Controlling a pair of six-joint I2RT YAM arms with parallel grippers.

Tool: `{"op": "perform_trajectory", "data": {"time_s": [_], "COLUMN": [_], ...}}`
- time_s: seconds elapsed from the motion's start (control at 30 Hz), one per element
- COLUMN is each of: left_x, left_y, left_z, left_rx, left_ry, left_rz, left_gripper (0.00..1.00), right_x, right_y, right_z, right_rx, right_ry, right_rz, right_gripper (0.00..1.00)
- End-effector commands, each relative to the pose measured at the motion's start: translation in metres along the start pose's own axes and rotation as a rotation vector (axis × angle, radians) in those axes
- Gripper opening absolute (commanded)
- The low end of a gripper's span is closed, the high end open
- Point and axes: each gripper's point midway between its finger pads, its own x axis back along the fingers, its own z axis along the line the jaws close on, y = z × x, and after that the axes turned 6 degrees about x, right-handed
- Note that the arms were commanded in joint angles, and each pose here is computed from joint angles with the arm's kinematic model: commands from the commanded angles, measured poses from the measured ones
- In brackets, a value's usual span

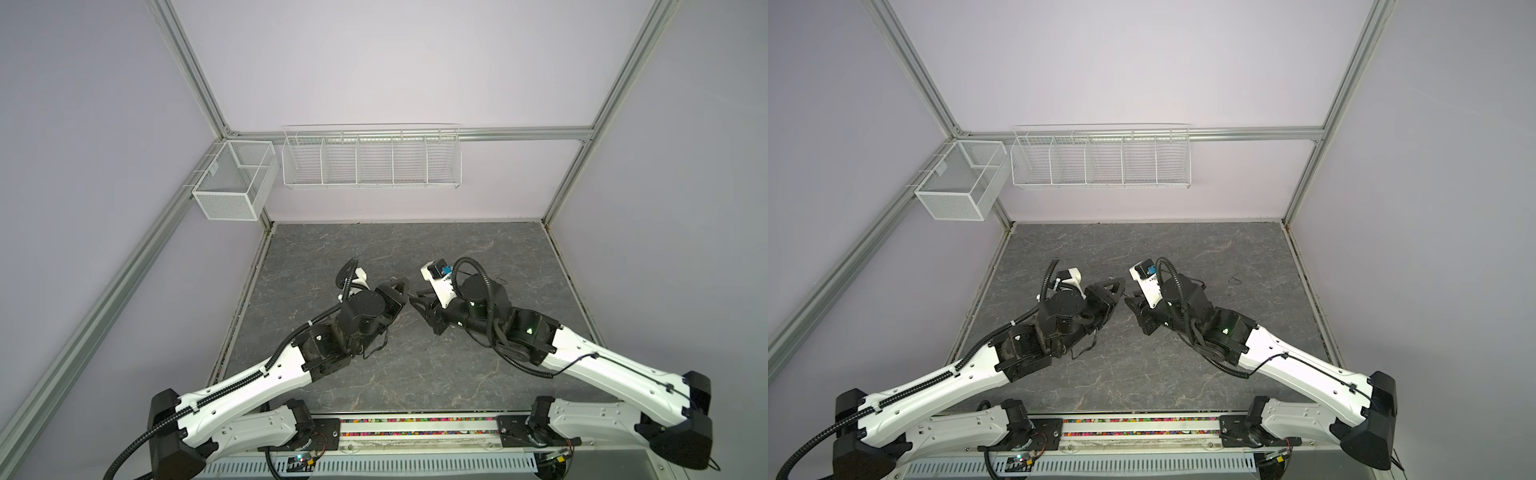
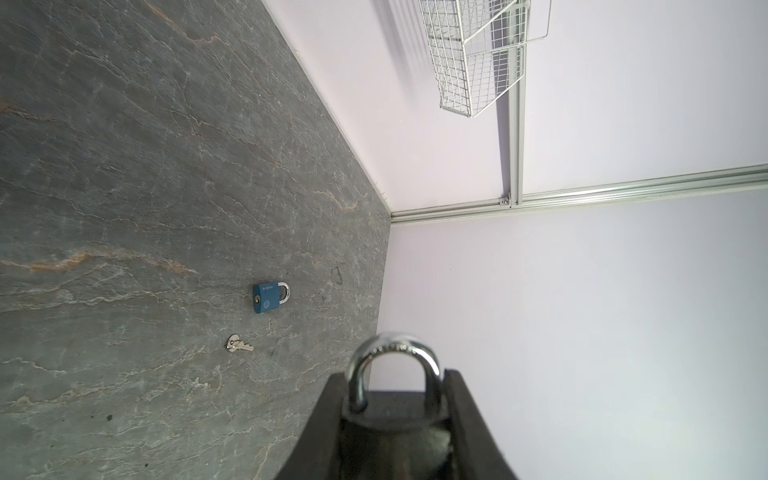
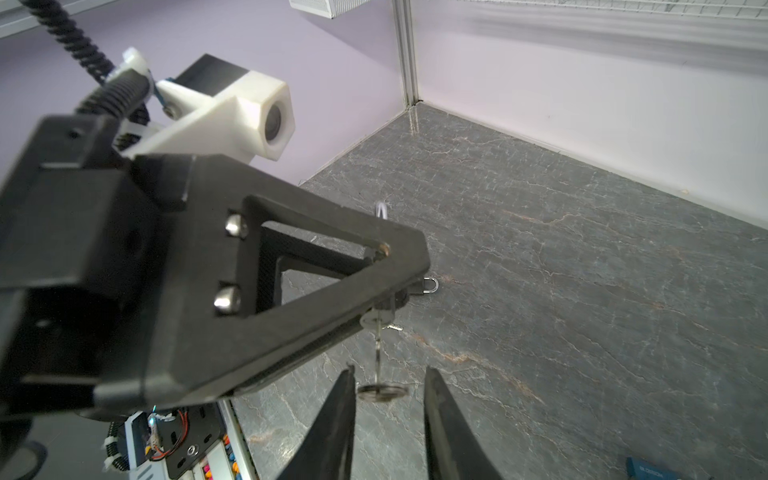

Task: Unlock with the key

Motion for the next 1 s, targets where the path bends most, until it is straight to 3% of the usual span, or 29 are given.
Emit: {"op": "perform_trajectory", "data": {"time_s": [0.0,0.33,0.57,0.97], "left_x": [0.0,-0.002,-0.001,-0.003], "left_y": [0.003,0.0,0.001,-0.015], "left_z": [-0.009,-0.01,-0.011,-0.021], "left_rx": [0.003,0.004,0.005,0.041], "left_ry": [-0.031,-0.037,-0.04,-0.074], "left_rz": [-0.017,-0.005,-0.006,0.074], "left_gripper": [0.0,0.0,0.0,0.0], "right_x": [-0.001,-0.007,-0.01,-0.01], "right_y": [0.008,0.01,0.007,0.023], "right_z": [0.004,0.0,-0.002,0.004], "right_rx": [-0.009,-0.001,-0.003,-0.001], "right_ry": [0.036,0.01,-0.005,0.027], "right_rz": [-0.017,-0.004,0.015,-0.049], "right_gripper": [0.27,0.19,0.07,0.07]}}
